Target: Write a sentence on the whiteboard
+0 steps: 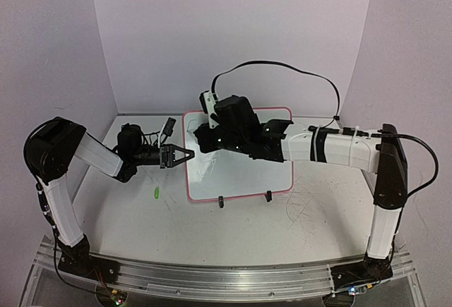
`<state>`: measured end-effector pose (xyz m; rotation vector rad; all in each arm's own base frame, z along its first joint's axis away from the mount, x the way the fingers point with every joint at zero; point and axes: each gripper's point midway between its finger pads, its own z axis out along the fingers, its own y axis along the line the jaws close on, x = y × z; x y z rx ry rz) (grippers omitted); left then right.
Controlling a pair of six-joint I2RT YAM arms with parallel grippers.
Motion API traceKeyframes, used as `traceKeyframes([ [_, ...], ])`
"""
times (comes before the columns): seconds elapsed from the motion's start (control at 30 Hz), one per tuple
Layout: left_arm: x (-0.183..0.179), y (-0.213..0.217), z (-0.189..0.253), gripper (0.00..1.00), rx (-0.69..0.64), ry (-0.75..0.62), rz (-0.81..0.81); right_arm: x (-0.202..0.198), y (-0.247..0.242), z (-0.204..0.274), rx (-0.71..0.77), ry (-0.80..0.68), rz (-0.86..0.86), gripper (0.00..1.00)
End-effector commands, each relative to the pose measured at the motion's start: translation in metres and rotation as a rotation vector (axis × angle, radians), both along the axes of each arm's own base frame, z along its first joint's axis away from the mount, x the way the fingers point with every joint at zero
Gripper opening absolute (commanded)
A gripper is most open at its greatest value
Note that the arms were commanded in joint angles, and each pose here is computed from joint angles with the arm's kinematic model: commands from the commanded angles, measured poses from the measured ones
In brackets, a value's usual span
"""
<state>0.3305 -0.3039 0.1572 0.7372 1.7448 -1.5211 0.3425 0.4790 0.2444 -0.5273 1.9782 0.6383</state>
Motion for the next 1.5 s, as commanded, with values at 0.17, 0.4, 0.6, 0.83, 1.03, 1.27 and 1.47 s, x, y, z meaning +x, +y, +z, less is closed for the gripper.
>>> traceKeyframes([
  [0.17,-0.003,0.002,0.002,0.0,-0.008,0.006,-0.006,-0.003,-0.013,0.004,-0.006,0.002,-0.03,0.0],
  [0.4,-0.002,0.002,0.001,0.0,-0.007,0.01,-0.007,-0.002,-0.024,0.006,-0.02,-0.007,-0.059,0.0],
  [0.6,-0.002,0.002,-0.001,0.0,-0.005,0.015,-0.008,0.001,-0.034,0.012,-0.027,-0.029,-0.102,0.0],
  [0.83,-0.001,0.001,-0.002,0.0,-0.004,0.02,-0.006,-0.003,-0.03,0.052,0.084,-0.099,-0.065,0.0],
  [1.03,-0.002,0.002,-0.002,0.0,-0.005,0.02,-0.004,-0.009,-0.047,0.048,0.083,-0.099,-0.09,0.0],
  [1.27,-0.001,0.002,-0.004,0.0,-0.002,0.027,0.004,-0.015,-0.04,0.047,0.09,-0.09,-0.036,0.0],
  [1.47,-0.001,0.004,-0.005,0.0,0.001,0.032,0.015,-0.019,-0.046,0.042,0.072,-0.096,-0.034,0.0],
])
